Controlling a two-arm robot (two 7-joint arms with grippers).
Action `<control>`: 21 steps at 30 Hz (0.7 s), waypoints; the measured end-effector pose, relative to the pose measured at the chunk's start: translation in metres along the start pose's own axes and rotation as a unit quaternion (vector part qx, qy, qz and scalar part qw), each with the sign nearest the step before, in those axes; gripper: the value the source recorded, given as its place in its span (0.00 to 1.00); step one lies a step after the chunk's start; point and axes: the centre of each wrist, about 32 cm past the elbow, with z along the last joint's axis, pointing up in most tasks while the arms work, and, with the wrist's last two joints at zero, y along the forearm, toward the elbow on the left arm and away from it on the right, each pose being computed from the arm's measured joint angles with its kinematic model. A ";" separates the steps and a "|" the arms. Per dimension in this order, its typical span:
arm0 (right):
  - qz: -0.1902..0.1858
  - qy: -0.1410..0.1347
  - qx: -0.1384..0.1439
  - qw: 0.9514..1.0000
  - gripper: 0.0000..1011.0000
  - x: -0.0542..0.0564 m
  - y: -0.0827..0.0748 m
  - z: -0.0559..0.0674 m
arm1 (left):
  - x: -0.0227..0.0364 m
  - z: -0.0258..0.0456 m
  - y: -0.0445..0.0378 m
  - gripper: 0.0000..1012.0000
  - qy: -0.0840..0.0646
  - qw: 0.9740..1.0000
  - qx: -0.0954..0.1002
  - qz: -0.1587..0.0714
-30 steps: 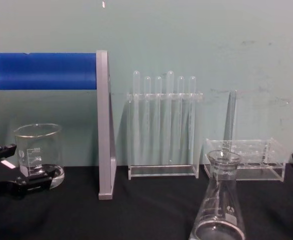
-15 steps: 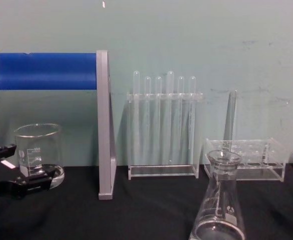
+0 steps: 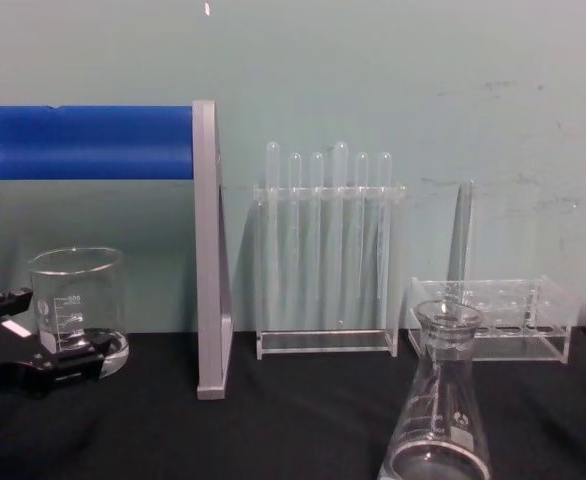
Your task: Grasp the erlenmeyer flask with one hand, shake it three times, then place it back.
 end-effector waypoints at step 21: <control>0.001 0.002 -0.001 1.000 0.99 0.001 0.000 0.000 | 0.0000 0.0000 0.0000 0.99 0.000 1.000 0.000 0.000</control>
